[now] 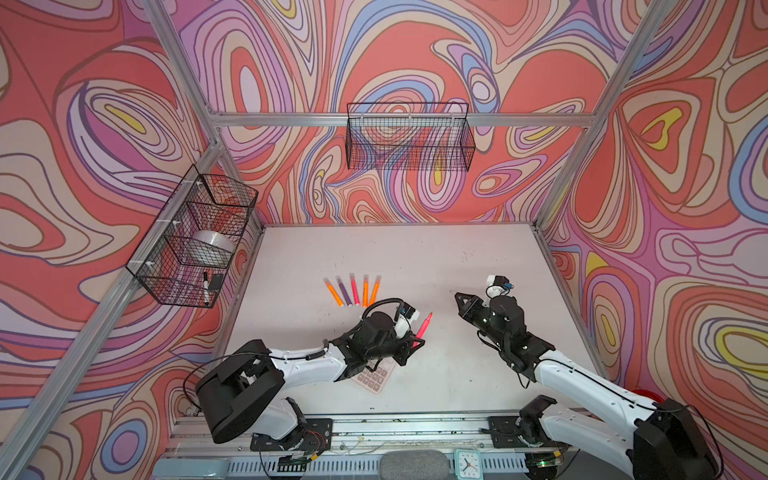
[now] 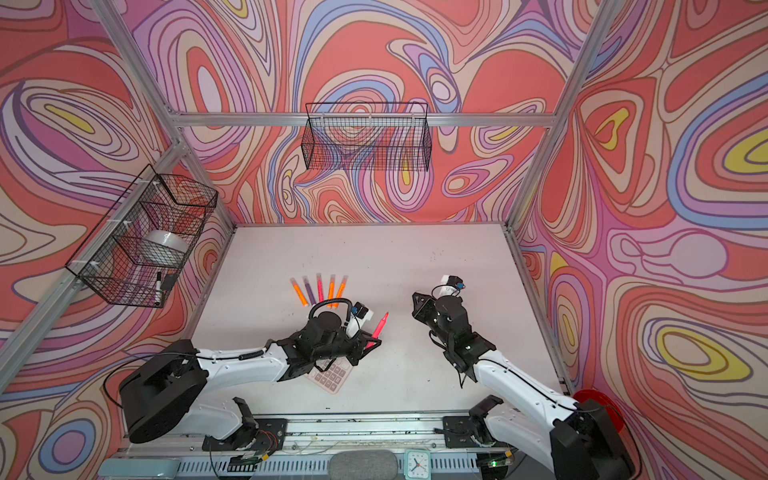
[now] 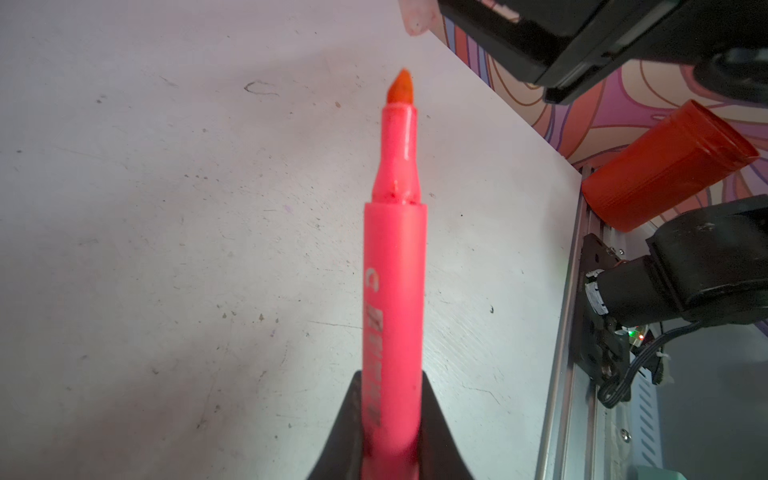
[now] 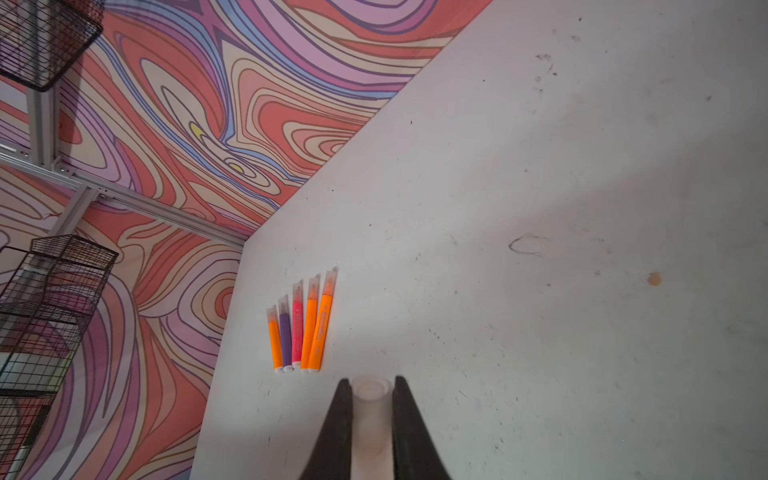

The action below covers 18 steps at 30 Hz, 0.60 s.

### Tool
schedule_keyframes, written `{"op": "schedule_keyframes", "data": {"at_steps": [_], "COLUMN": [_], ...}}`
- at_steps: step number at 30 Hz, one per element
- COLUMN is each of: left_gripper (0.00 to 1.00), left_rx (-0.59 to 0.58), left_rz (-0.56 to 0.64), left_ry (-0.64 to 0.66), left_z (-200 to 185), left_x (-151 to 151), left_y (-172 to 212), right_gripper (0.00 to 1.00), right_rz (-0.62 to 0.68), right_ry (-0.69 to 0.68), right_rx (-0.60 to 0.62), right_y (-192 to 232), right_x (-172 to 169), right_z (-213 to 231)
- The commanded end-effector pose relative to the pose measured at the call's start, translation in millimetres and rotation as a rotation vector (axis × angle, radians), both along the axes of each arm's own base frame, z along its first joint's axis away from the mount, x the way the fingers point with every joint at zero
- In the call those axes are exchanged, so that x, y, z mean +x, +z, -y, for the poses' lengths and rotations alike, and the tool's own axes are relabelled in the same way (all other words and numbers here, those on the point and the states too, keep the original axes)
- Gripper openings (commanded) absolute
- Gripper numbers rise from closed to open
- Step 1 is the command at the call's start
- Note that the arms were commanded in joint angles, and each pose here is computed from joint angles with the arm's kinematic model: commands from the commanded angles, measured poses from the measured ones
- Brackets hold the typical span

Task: Insert the pens into the pen caps
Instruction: 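Lift the translucent cap with the right gripper over the pink marker tip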

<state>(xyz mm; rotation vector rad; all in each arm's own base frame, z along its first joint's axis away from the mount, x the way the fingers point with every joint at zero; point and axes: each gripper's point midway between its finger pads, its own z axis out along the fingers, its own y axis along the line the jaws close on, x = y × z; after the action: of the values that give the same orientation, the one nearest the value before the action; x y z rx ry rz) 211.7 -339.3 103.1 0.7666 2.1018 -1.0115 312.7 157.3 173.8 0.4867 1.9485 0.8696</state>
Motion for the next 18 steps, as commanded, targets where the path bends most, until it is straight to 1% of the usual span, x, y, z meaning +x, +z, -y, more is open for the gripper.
{"op": "schedule_keyframes", "data": {"at_steps": [1,8,18], "left_gripper": [0.0,0.0,0.0], "left_rx": [-0.05,-0.055,-0.048], "left_rz": [0.011,-0.016,-0.036], "left_ry": [0.008,-0.006,0.011], "left_z": [14,24,30], "left_x": [9,10,16], "left_y": [13,8,4], "right_gripper": [0.0,0.0,0.0], "right_rz": [0.063,0.064,0.066], "right_ry": [-0.019,0.046,0.082], "right_rx": [0.072,0.095,0.104], "right_y": [13,16,13], "right_x": [0,4,7], "right_z": [-4,-27,-46]}}
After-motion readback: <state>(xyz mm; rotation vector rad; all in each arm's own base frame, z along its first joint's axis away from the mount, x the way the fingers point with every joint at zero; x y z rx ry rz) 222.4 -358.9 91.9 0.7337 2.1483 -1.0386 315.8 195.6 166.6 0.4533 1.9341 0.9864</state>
